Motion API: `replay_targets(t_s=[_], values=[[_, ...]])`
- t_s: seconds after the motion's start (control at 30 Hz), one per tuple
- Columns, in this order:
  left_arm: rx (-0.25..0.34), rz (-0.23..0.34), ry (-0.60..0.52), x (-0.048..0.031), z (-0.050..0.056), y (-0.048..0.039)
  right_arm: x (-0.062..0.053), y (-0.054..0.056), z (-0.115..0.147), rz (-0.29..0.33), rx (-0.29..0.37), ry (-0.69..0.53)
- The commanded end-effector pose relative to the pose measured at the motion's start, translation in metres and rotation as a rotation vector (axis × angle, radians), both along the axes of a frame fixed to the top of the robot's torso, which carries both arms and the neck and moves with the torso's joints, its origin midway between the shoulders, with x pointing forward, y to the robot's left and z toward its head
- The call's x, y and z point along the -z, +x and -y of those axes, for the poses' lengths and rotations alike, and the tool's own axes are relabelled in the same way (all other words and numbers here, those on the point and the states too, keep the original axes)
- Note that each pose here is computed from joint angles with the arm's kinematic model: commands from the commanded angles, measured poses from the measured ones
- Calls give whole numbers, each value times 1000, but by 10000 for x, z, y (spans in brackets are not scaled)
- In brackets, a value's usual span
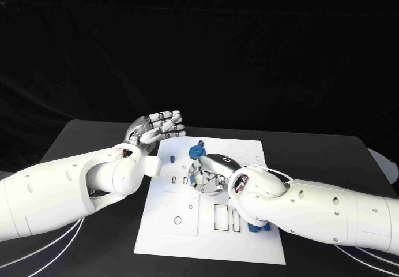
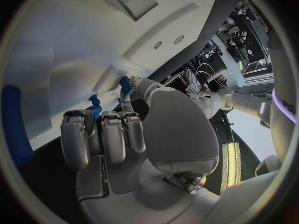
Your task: Assemble the parts on the task board
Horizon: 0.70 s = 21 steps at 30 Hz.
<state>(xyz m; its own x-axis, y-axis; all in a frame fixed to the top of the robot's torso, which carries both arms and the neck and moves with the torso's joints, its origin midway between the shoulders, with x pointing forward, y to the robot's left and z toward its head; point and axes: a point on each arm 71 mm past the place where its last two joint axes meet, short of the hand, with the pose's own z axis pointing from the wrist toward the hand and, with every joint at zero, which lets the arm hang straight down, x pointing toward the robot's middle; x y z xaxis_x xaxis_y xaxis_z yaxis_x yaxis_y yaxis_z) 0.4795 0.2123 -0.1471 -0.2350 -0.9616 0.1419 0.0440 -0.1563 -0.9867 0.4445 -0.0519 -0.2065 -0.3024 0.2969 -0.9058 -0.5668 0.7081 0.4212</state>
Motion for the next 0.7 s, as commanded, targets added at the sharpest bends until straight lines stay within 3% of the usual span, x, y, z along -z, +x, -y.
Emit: replay_targets(t_s=[0.03,0.7], values=[[12,7,-8,-12,19,-2,-20,-11,-14,25,-2,15],[13,6,-8,-13,18,-5,42,31,-34,-1,-3,-24]])
